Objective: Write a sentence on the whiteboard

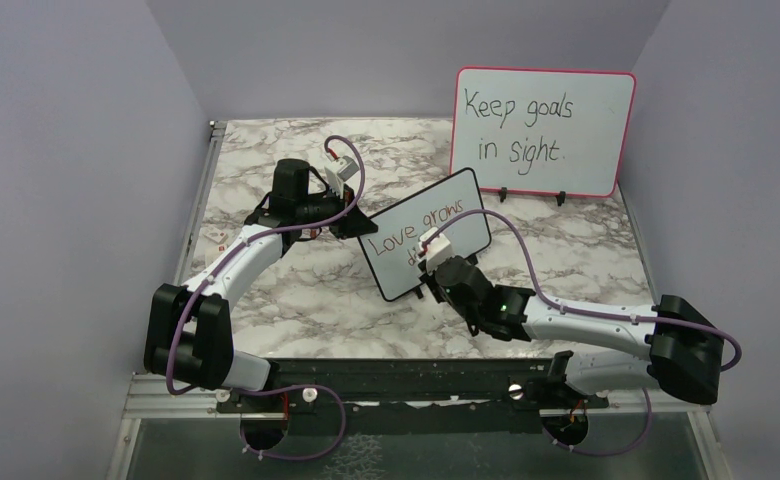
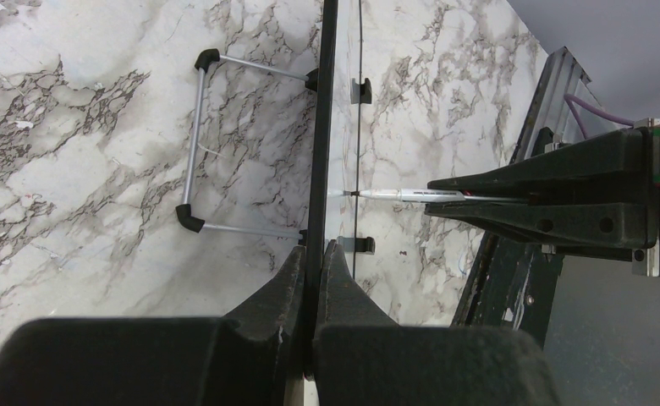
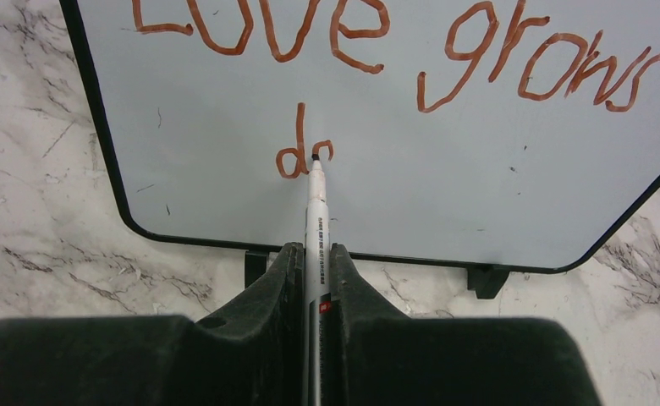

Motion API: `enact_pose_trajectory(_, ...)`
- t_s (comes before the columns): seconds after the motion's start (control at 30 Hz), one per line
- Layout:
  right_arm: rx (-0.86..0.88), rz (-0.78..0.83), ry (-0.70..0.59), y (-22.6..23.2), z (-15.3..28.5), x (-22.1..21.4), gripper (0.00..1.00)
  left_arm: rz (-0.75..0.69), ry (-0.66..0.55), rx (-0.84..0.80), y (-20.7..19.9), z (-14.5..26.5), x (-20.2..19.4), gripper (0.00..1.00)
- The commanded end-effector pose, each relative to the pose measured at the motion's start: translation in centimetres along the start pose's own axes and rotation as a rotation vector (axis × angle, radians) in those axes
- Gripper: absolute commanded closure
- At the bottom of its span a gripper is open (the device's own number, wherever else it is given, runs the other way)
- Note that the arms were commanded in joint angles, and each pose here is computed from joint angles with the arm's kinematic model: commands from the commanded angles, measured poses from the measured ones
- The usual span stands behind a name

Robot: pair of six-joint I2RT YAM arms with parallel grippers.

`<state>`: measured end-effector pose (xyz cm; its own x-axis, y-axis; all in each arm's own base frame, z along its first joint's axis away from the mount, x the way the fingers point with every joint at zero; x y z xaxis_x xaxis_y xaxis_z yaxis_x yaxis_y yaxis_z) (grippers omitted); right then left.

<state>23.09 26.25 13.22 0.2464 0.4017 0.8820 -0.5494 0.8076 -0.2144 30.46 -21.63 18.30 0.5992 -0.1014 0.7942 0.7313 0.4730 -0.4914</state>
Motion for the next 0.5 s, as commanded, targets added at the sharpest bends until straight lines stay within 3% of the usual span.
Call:
enact_pose_trajectory(0.0,0.008,0.009,0.044,-0.05,0.21,-1.02,0.99,0.021,0.116,0.244,5.27,0.63,-4.02,1.00)
enact_pose_trajectory(0.47,-0.044,0.004,0.036,-1.02,0.13,-1.01,1.00,0.021,0.117,0.247,5.29,0.66,-4.06,1.00)
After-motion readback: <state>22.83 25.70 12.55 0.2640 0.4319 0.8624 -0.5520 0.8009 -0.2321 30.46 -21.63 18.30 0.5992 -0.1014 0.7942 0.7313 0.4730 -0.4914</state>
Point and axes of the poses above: each gripper's point midway between its finger pads, its own z axis back along the fingers, its own y axis along the line the jaws close on, x = y × z, the point moved 1 cm from there along z, back along the fingers, and after that the axes turned 1 degree about z, right-handed, at the moved point
